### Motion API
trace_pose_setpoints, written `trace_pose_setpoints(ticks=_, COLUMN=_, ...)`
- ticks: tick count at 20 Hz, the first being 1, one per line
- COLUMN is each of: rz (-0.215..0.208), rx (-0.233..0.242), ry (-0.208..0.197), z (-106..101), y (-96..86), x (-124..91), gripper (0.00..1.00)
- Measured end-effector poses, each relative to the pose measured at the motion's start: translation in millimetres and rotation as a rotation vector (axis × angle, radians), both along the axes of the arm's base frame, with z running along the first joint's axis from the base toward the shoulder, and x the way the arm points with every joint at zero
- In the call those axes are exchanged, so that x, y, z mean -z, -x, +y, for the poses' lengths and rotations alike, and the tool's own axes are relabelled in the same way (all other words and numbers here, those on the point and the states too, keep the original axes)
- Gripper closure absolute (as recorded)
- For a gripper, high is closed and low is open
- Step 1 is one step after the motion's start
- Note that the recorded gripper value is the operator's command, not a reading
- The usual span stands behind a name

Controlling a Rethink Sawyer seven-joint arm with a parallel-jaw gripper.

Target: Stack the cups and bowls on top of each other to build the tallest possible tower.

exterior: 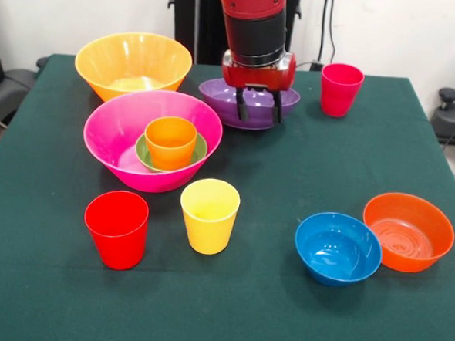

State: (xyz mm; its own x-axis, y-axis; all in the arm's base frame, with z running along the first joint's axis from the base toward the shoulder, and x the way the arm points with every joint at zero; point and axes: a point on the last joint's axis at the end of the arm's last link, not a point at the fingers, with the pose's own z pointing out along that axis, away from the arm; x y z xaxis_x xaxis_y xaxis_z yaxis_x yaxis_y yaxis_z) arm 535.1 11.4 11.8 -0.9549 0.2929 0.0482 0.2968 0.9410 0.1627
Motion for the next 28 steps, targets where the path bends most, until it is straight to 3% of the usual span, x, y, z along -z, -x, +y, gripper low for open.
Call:
trace_pose_setpoints(ticks=6, rz=-0.026, rx=0.0, ry=0.019, z=-3, y=-10.4, x=-16, gripper=0.0)
trace_pose_setpoints(ticks=11, rz=-0.03, rx=0.016, ry=0.054, z=-4, y=-30.4, x=-63, gripper=0.0)
trace_pose_setpoints(ticks=18, rz=-0.003, rx=0.027, ry=0.079, z=2, y=-41.5, x=-111, gripper=0.0)
trace_pose_setpoints(ticks=23, rz=-0.014, rx=0.008, ry=0.082, z=15, y=-44.2, x=-118, gripper=0.0)
trace_pose_setpoints(ticks=28, rz=0.006, rx=-0.026, ry=0.074, z=37, y=-39.8, x=-106, gripper=0.0)
